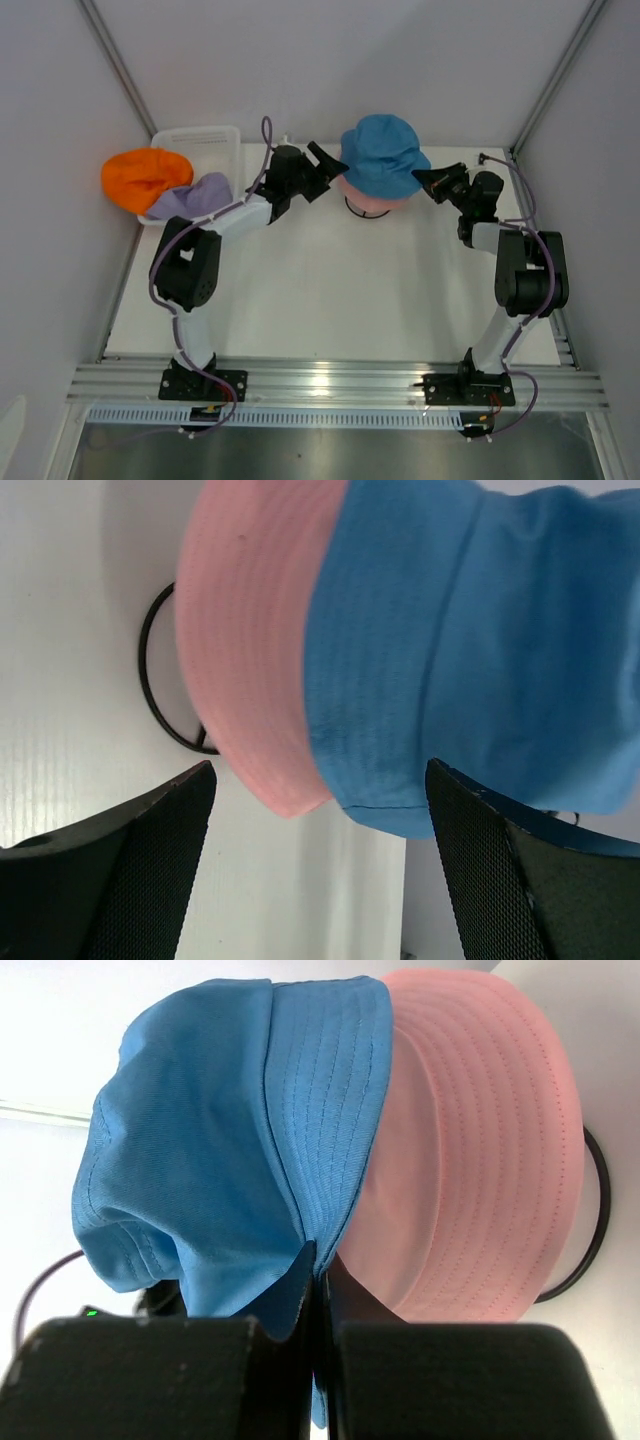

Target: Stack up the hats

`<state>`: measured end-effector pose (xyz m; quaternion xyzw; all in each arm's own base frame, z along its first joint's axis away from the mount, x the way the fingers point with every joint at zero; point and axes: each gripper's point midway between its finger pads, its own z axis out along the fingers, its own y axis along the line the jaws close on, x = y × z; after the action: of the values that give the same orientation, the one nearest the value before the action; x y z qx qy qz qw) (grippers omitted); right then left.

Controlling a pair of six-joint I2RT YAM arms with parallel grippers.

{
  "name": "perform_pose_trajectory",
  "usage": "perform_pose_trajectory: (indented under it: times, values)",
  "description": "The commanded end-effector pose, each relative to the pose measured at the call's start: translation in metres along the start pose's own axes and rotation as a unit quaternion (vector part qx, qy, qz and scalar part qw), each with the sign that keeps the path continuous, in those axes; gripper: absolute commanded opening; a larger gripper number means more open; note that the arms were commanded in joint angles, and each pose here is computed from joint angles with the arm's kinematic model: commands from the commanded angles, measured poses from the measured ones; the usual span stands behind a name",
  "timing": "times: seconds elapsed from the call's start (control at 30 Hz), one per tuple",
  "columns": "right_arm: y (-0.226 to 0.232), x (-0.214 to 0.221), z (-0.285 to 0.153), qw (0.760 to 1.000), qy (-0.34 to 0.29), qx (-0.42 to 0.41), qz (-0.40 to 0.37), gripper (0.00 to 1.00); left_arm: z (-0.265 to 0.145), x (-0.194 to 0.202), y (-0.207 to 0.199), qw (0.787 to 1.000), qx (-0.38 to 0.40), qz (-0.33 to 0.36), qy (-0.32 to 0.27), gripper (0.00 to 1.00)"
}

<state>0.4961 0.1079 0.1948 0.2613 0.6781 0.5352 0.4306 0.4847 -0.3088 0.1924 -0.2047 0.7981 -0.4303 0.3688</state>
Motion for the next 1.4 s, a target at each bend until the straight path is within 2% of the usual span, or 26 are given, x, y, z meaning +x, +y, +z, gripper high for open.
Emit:
perform_pose_trajectory:
  times: [0.0,0.27,0.4,0.67,0.93,1.03,1.07,1.1,1.13,1.23,1.37]
  values:
    - [0.01,-0.001,0.002,0.999,0.0,-0.026,-0.018,0.0,-0.002,-0.019,-0.043,0.995,0.089,-0.037,-0.036,0.89]
    - [0.017,-0.006,0.002,0.999,-0.003,-0.031,-0.023,0.0,0.021,-0.023,-0.05,0.989,0.128,-0.053,-0.044,0.86]
    - [0.019,-0.008,0.001,0.999,-0.005,-0.029,-0.026,0.0,0.032,-0.026,-0.045,0.99,0.116,-0.056,-0.049,0.81]
    - [0.02,-0.008,0.0,0.999,0.002,-0.029,-0.028,0.0,0.042,-0.028,-0.028,0.991,0.11,-0.054,-0.06,0.81]
    - [0.022,-0.01,0.001,0.999,0.0,-0.028,-0.031,0.0,0.048,-0.04,-0.058,0.98,0.182,-0.03,-0.07,0.66]
    - [0.021,-0.01,0.002,0.999,0.001,-0.025,-0.032,0.0,0.052,-0.041,-0.059,0.98,0.185,-0.025,-0.073,0.51]
    - [0.02,-0.01,0.002,0.999,0.001,-0.023,-0.032,0.0,0.051,-0.042,-0.059,0.979,0.186,-0.025,-0.076,0.39]
    - [0.02,-0.01,0.002,0.999,0.001,-0.023,-0.033,0.0,0.05,-0.044,-0.059,0.979,0.184,-0.026,-0.08,0.32]
    - [0.019,-0.01,0.002,0.999,0.001,-0.022,-0.033,0.0,0.049,-0.043,-0.057,0.98,0.182,-0.026,-0.08,0.2]
    - [0.018,-0.009,0.003,0.999,0.003,-0.015,-0.036,0.0,0.041,-0.044,-0.051,0.98,0.176,-0.027,-0.092,0.01]
    - [0.013,-0.007,0.004,0.998,0.008,0.004,-0.055,0.0,0.025,-0.048,-0.051,0.98,0.168,-0.007,-0.108,0.01]
